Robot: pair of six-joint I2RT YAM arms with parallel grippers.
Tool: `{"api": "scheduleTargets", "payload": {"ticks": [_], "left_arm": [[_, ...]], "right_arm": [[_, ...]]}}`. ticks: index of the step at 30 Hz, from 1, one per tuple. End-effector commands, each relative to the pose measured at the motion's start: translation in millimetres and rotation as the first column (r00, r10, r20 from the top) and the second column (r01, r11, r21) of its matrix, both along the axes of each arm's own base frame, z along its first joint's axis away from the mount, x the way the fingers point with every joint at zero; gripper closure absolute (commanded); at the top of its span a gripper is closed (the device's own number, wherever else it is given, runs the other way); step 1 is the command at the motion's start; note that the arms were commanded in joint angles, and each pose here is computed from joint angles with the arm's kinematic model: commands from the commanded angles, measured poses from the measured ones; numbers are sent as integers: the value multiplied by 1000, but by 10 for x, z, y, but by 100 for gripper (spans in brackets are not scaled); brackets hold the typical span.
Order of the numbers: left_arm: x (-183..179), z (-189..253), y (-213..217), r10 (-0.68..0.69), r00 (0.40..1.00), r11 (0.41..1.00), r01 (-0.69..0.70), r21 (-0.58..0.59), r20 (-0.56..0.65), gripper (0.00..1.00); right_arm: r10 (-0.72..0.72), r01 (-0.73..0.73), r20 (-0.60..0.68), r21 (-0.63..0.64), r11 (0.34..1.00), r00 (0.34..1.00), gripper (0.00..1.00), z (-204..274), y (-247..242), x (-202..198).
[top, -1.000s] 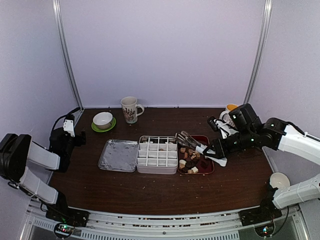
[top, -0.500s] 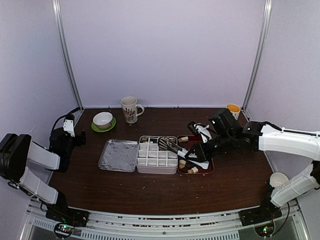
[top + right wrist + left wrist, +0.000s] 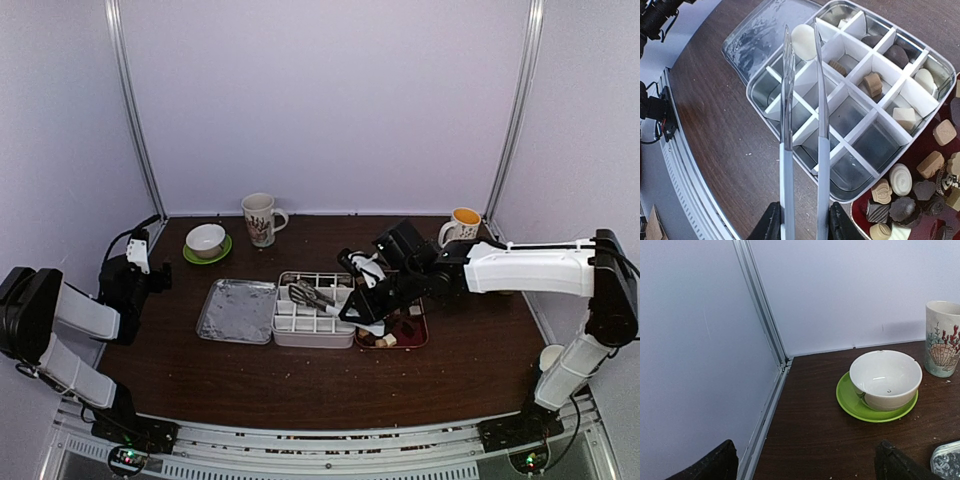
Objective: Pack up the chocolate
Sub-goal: Place the fake chocolate in the empty pocket of the box.
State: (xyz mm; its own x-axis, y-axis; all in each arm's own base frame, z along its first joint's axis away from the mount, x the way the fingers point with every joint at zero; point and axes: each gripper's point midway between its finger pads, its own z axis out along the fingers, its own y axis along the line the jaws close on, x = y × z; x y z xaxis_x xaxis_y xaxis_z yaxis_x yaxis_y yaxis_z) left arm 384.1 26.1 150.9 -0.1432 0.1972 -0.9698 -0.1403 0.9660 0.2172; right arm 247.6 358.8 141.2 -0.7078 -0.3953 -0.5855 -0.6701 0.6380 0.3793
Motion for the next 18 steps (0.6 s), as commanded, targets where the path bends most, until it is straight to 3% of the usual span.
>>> {"api": "scheduleTargets", "payload": {"ticks": [1,18], "left_arm": [[20,163,47,18,998,1000,-17,-10,58,2],[16,162,48,18,998,1000,-17,-11,58,2]], "right_arm": [[10,-12,71,20,1000,997,82,94,154,144],[-19,17,107,12,1000,994,78,57,289,345]]}}
